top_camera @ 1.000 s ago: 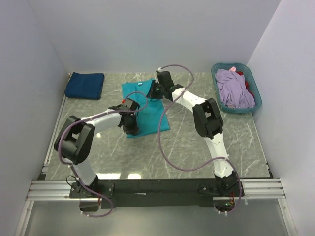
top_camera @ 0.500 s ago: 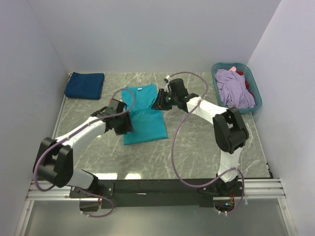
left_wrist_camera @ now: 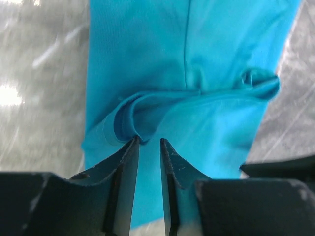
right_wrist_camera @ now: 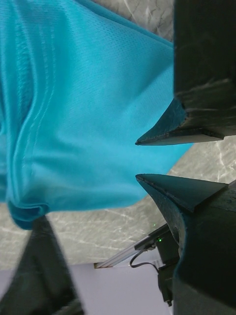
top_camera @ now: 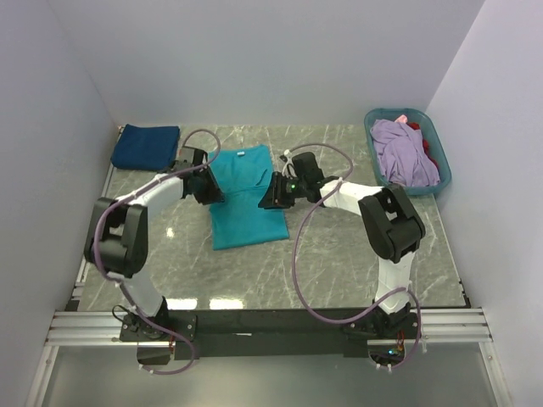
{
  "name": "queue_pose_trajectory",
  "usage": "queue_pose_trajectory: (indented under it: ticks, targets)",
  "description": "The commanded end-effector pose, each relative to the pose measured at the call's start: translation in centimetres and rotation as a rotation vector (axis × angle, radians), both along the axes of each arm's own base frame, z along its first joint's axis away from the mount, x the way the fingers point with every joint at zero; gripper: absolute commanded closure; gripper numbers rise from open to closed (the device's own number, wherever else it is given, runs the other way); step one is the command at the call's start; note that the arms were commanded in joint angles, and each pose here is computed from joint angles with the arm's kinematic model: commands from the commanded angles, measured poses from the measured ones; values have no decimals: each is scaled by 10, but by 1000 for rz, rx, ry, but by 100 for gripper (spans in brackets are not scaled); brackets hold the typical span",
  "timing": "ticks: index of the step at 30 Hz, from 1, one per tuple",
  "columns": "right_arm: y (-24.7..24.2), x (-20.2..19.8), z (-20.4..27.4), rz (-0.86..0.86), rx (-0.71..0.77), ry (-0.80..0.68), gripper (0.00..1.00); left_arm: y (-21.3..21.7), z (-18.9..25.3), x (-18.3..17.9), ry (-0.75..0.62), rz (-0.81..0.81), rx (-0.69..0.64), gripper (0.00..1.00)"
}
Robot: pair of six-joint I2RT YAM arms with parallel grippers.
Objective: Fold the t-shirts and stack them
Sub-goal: Fold the tshirt
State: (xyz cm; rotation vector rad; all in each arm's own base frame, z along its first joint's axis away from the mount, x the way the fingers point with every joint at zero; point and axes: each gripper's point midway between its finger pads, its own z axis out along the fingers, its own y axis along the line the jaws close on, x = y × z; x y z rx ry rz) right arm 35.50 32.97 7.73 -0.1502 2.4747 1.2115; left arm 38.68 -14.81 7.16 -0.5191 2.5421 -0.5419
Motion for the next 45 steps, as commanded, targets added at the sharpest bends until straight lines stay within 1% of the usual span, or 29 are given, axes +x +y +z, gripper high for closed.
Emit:
queue_pose_trajectory:
  ticks: [1, 5, 7, 8, 10, 11, 13, 14, 15, 16, 17, 18, 20, 21, 26, 28, 29, 30, 32, 34, 37, 40, 41, 42, 43, 45]
  targets:
    - [4, -1, -4, 21, 32, -12, 63, -3, 16, 27, -56, -22, -16, 70]
    - [2, -1, -9, 23, 12, -18, 63, 10, 27, 54, -121, 17, 40, 68]
    - [1, 1, -12, 19, 5, -19, 63, 21, 16, 64, -98, 43, 83, 68]
    - [1, 1, -12, 17, 2, -19, 63, 22, 21, 73, -113, 43, 95, 68]
    - [0, 0, -16, 14, -8, -14, 64, 30, 10, 75, -75, 55, 130, 68]
    - [-1, 0, -17, 12, -11, -12, 64, 31, 15, 78, -81, 50, 139, 64]
    - [-3, -2, -17, 12, -13, -9, 64, 29, 30, 71, -107, 30, 141, 58]
    - [-2, -3, -15, 16, -11, -14, 64, 33, 29, 61, -106, 30, 160, 52]
    - [-2, -3, -15, 16, -9, -17, 64, 30, 50, 54, -158, 15, 159, 47]
    - [-3, -4, -16, 16, -9, -16, 64, 36, 54, 48, -176, 14, 205, 43]
    - [-3, -4, -15, 19, -7, -17, 64, 46, 45, 35, -158, 29, 260, 34]
    - [-3, -4, -16, 21, -5, -16, 64, 47, 55, 27, -183, 24, 277, 29]
    - [-2, -6, -17, 28, 3, -9, 64, 55, 45, 12, -167, -4, 328, 20]
    - [0, -6, -17, 33, 9, -13, 64, 54, 45, 8, -170, -25, 338, 17]
    - [-2, -8, -24, 35, 0, -2, 64, 49, 22, -8, -130, -149, 406, 17]
    - [-3, -7, -24, 35, -2, -6, 64, 42, 12, -11, -123, -194, 436, 18]
    - [-2, -8, -24, 36, -2, -7, 64, 42, 8, -13, -114, -200, 457, 20]
    - [-3, -7, -24, 34, -1, -9, 64, 42, -3, -16, -81, -209, 481, 21]
    - [-3, -7, -25, 35, 1, -5, 64, 47, -12, -12, -45, -185, 515, 23]
    - [-3, -8, -26, 42, 7, 3, 64, 45, -14, -9, -38, -177, 508, 24]
    - [-4, -9, -29, 40, 5, 10, 64, 42, -14, -1, -44, -160, 504, 29]
    - [-8, -7, -34, 25, -3, 28, 64, 42, -18, 8, -38, -145, 512, 39]
    - [-9, -8, -40, 20, -13, 45, 64, 43, -14, 14, -45, -133, 522, 45]
    - [-10, -7, -42, 17, -18, 57, 64, 43, -20, 17, -32, -127, 525, 46]
    - [-11, -7, -44, 18, -15, 65, 64, 43, -16, 22, -41, -120, 520, 48]
    - [-13, -8, -50, 11, -14, 94, 64, 43, -18, 26, -31, -113, 507, 48]
